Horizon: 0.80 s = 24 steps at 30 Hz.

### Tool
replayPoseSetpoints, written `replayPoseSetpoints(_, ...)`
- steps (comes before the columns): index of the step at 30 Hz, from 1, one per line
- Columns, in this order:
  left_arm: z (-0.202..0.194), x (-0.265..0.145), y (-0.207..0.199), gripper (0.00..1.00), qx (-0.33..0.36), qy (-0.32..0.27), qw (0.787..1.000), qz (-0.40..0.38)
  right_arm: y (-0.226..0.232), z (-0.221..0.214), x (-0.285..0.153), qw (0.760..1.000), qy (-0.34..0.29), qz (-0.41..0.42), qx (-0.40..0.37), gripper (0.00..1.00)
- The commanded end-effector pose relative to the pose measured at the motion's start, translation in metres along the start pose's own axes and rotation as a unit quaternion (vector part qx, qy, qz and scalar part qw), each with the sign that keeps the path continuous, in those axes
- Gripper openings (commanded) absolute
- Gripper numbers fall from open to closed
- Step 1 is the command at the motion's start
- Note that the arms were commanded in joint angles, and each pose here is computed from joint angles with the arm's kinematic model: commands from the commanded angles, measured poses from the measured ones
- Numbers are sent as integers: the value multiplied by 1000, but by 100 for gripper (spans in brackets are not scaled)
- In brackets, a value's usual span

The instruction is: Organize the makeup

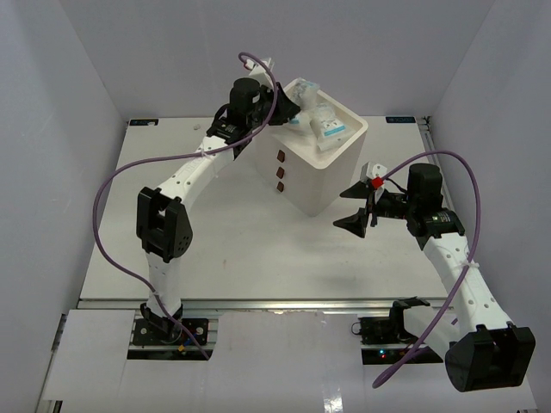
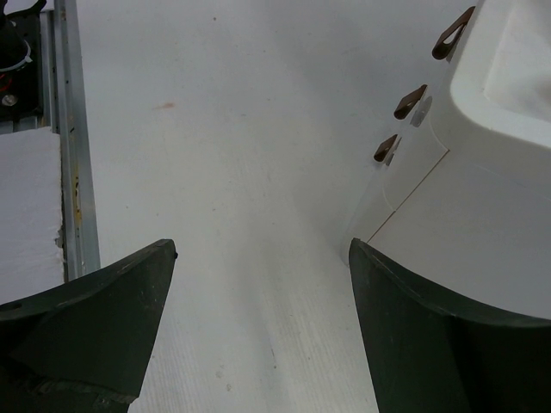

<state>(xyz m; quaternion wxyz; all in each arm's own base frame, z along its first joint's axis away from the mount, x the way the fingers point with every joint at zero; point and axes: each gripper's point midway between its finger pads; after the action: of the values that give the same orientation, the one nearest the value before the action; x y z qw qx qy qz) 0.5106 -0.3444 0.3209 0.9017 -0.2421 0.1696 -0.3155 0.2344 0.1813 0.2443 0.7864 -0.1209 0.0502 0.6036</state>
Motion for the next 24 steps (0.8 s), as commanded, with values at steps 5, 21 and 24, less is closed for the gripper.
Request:
replayPoseSetpoints(5,26,-10,-15,56,13,-29,1000,2,-2,2,1,1000,-10,4,-5,88)
replayPoseSetpoints(21,77,-86,-41,98,88,-106,990,11,-11,-3,-7,1000,-8,-19,5,88)
replayPoseSetpoints(24,76,-114,-42,98,101,-121,987,15,-13,-4,-8,1000,-7,-25,7,88)
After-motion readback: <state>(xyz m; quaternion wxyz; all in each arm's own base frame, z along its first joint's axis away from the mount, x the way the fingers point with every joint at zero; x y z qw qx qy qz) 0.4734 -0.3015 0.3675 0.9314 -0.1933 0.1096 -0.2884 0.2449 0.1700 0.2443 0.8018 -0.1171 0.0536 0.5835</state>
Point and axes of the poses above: each gripper's point midway between its finger pads, its own x axis out along the fingers, its own y axis along the line the jaws close on, z = x × y, and after that the axes turned 3 degrees about -x, right-handed
